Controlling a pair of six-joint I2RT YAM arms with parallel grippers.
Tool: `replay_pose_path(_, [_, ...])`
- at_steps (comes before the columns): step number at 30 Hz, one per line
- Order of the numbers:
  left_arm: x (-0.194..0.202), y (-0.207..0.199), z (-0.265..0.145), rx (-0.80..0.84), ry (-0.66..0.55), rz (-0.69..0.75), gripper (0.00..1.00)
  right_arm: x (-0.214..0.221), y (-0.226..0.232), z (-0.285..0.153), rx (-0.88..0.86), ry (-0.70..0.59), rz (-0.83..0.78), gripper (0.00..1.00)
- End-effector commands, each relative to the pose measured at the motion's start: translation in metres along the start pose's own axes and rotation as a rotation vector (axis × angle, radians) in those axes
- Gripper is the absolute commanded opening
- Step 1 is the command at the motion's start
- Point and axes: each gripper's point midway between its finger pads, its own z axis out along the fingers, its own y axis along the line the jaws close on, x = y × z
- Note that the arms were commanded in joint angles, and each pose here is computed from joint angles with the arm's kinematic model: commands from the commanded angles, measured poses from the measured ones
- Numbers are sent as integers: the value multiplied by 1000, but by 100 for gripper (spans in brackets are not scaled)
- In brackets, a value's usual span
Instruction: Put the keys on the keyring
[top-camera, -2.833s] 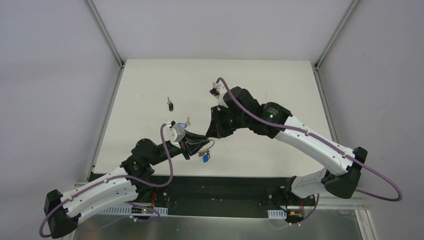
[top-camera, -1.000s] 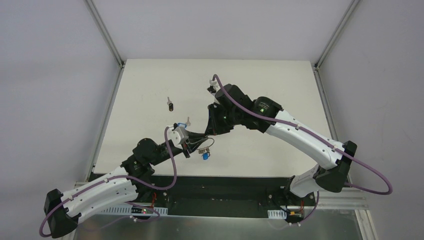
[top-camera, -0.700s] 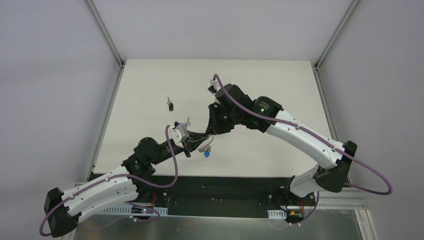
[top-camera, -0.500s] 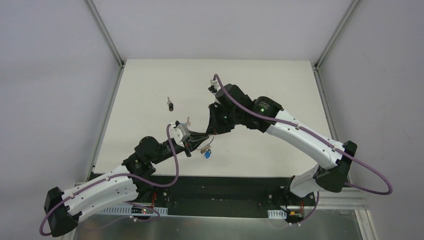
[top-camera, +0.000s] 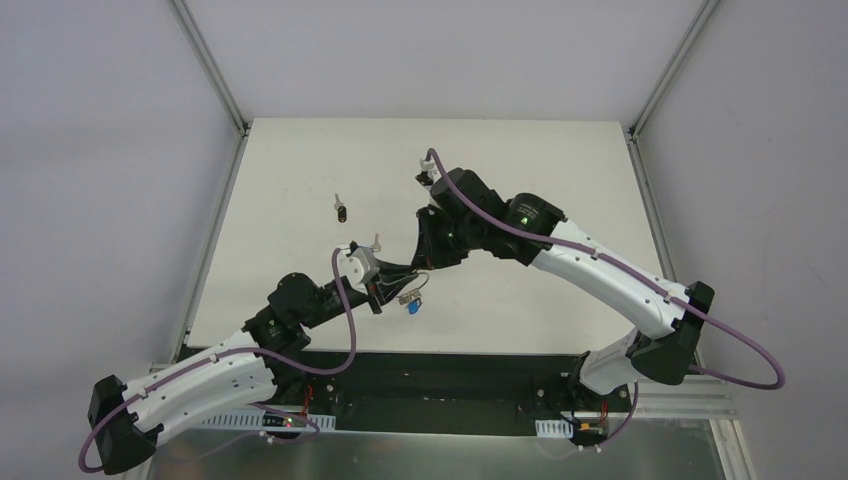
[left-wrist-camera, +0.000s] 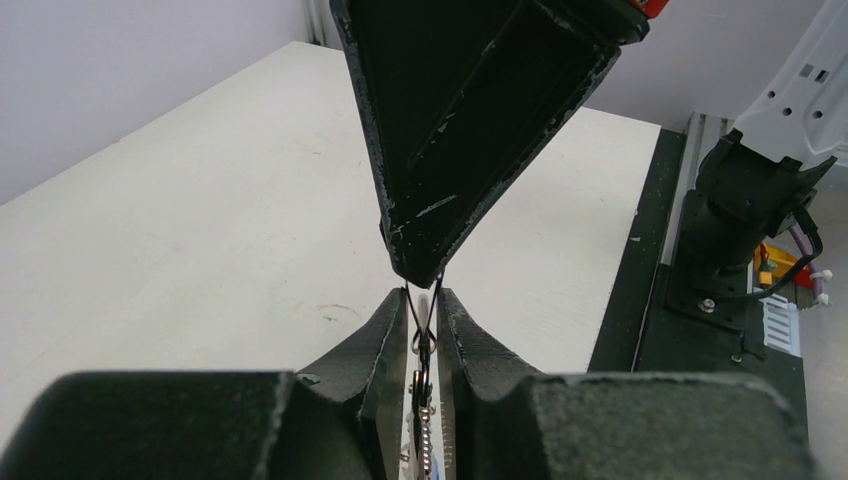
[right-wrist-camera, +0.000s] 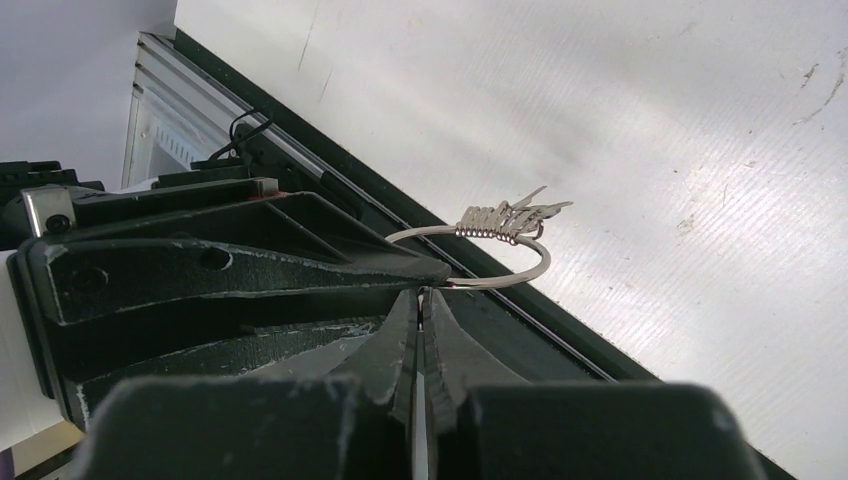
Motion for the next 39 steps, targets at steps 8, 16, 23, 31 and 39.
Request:
replay_pose_path(8, [-32, -5, -3, 24, -99, 18, 23, -13, 25, -20, -89, -51, -8, 0])
replay_pose_path(16, [-29, -4, -3, 24, -89, 23, 24, -14, 24, -22, -86, -59, -10, 0])
replay_pose_path(23, [-26, -4, -3, 23, -79, 30, 23, -15, 24, -24, -86, -65, -11, 0])
replay_pose_path(31, [-22, -3, -3, 21, -64, 34, 23, -16, 25, -25, -89, -70, -14, 0])
replay_pose_path(39, [-21, -3, -2, 21, -62, 36, 26, -16, 26, -27, -92, -70, -14, 0])
